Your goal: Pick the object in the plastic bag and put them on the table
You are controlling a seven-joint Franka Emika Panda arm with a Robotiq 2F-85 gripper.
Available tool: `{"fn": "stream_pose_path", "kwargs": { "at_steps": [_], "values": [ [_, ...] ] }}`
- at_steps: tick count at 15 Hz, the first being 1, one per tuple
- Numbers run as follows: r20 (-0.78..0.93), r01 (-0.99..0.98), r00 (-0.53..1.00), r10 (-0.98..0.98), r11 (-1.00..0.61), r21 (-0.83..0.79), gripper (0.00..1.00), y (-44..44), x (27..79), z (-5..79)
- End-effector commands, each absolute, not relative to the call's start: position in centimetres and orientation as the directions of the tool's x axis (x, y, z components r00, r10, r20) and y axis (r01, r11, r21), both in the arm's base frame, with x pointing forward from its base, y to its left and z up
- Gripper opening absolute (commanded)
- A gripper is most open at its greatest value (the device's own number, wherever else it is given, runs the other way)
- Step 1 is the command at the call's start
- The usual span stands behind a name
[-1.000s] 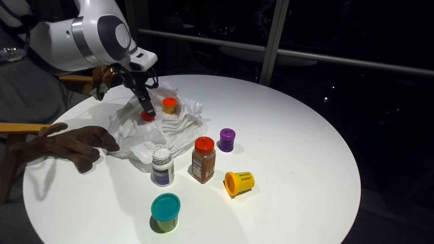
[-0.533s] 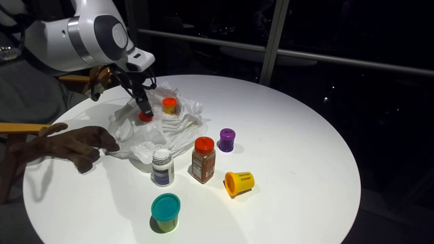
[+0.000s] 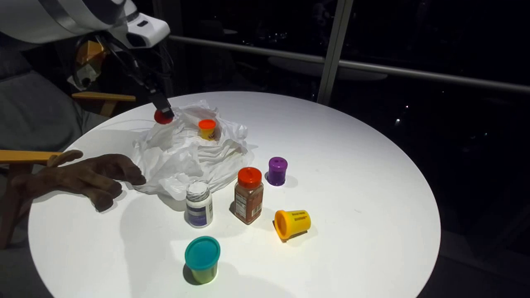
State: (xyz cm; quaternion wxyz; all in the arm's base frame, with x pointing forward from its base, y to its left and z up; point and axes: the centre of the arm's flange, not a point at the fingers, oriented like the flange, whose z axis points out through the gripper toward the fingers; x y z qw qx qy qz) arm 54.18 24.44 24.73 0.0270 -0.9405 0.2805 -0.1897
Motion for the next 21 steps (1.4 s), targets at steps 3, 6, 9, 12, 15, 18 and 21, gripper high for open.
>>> {"fn": "stream_pose_path", "kwargs": {
  "at_steps": [3,6,9,12,15,18,21],
  "values": [
    [0.347,-0.495,0.780,-0.520,-0.853,-0.164,0.13,20.2,46.2,30.8],
    [0.319,-0.509,0.792,-0.520,-0.852,-0.124,0.13,17.3,43.7,28.7],
    [0.284,-0.516,0.805,-0.520,-0.851,-0.096,0.13,14.8,43.2,25.1],
    [0.265,-0.529,0.806,-0.528,-0.845,-0.077,0.13,12.6,44.0,22.1],
    [0.243,-0.542,0.808,-0.537,-0.839,-0.051,0.13,10.7,44.1,19.9],
    [0.204,-0.523,0.832,-0.516,-0.852,-0.025,0.13,10.0,42.9,18.3],
    [0.167,-0.487,0.863,-0.476,-0.873,0.029,0.13,9.9,41.7,16.9]
  ]
}}
